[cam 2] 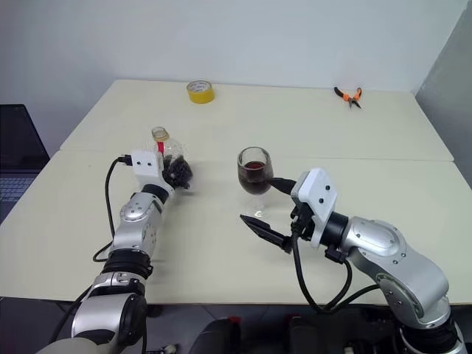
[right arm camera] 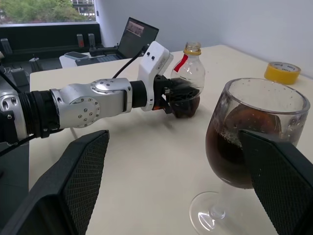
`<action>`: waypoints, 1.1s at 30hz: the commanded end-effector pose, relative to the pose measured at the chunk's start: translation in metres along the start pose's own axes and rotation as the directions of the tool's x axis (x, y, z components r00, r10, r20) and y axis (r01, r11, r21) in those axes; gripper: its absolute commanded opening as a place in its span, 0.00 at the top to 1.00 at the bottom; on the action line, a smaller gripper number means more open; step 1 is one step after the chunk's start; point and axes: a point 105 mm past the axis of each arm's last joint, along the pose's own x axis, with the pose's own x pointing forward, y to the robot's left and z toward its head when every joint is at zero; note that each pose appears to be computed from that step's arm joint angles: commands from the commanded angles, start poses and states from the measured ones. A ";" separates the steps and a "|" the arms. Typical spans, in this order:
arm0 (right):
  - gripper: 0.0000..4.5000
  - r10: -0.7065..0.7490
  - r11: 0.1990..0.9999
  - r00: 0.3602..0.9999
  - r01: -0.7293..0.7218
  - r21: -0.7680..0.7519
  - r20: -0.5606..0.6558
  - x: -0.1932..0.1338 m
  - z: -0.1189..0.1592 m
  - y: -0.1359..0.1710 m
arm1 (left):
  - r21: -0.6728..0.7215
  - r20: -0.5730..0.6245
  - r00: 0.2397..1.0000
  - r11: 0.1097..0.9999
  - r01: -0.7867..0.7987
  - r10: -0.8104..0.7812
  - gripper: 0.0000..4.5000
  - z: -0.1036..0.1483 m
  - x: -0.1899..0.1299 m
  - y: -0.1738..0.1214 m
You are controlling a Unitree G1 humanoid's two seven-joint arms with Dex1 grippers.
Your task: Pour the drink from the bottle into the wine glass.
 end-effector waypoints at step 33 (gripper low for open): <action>0.00 -0.732 0.677 0.671 0.735 0.026 0.116 -0.074 -0.101 -0.081 | 0.108 0.048 0.999 0.994 -0.003 -0.002 0.01 0.017 -0.105 -0.010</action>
